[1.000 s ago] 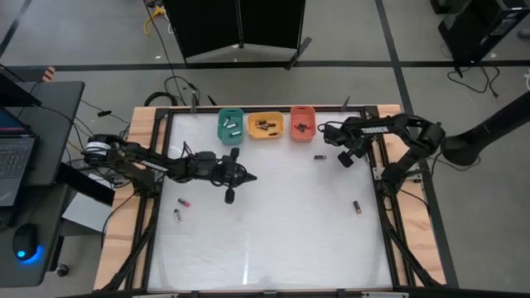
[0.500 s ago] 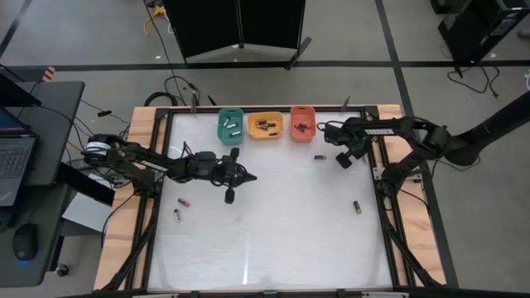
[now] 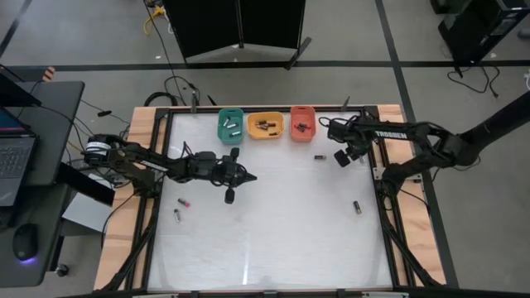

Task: Sort batteries
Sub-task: Put the silver battery into the green bin

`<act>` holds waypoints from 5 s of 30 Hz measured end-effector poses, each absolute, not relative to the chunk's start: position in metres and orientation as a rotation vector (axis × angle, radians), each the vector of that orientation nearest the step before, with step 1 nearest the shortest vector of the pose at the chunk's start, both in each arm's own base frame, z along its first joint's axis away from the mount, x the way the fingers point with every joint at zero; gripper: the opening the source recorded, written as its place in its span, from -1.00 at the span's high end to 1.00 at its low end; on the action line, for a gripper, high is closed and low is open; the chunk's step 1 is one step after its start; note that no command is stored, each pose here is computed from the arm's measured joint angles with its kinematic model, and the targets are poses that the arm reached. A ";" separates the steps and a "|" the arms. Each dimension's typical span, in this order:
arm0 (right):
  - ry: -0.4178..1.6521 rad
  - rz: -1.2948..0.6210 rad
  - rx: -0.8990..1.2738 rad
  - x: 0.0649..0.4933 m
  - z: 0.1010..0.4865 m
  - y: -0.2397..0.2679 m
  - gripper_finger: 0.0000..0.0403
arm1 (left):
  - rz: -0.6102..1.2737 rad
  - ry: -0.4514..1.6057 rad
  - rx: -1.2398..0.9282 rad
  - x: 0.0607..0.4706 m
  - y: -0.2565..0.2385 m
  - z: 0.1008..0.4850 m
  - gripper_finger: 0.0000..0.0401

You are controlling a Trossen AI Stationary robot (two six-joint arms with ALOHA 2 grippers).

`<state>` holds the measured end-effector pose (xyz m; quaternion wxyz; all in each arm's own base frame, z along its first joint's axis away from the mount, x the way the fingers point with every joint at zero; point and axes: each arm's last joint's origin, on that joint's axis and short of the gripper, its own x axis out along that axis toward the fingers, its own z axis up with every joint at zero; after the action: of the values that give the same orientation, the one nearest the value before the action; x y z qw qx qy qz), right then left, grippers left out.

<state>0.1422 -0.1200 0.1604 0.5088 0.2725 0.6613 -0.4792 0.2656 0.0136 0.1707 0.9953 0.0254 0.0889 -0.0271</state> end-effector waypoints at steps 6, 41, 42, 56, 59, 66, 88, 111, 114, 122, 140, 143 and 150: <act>1.653 -1.154 0.686 0.137 0.151 -0.132 0.26 | -0.054 0.180 0.050 0.266 0.014 0.171 0.94; 1.954 -0.557 0.429 0.152 0.149 -0.124 0.37 | -0.055 0.182 0.052 0.266 0.014 0.170 0.94; 1.960 -0.543 0.420 0.150 0.147 -0.123 0.35 | -0.055 0.183 0.052 0.265 0.014 0.170 0.94; 1.904 -0.483 0.398 0.154 0.142 -0.123 0.45 | -0.056 0.182 0.053 0.266 0.014 0.170 0.94; 1.904 -0.483 0.399 0.154 0.142 -0.124 0.47 | -0.056 0.182 0.053 0.266 0.014 0.170 0.94; 1.904 -0.481 0.398 0.154 0.142 -0.124 0.45 | -0.056 0.182 0.053 0.266 0.014 0.170 0.94; 2.015 -0.357 0.232 0.139 0.126 -0.115 0.61 | -0.056 0.181 0.057 0.266 0.014 0.170 0.94; 1.427 -0.387 0.178 0.178 0.223 -0.072 0.99 | -0.036 0.081 0.000 0.267 0.015 0.180 0.94; 1.363 -0.417 0.216 0.172 0.234 -0.060 0.97 | -0.035 0.073 -0.014 0.267 0.015 0.181 0.94; 1.486 -0.341 0.405 0.172 0.212 -0.031 0.64 | -0.035 0.076 -0.015 0.267 0.015 0.181 0.94; 1.698 -0.090 -0.078 0.179 0.153 0.076 0.21 | -0.036 0.081 -0.009 0.267 0.015 0.180 0.94; 1.684 -0.072 -0.101 0.186 0.145 0.077 0.20 | -0.036 0.083 -0.009 0.267 0.015 0.180 0.94; 1.724 -0.024 -0.127 0.194 0.134 0.074 0.28 | -0.037 0.093 0.013 0.267 0.015 0.179 0.94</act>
<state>0.1937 0.0745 0.1343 0.6490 -0.0558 0.7586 -0.0105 0.2668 0.0145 0.1791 0.9987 0.0066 0.0464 -0.0184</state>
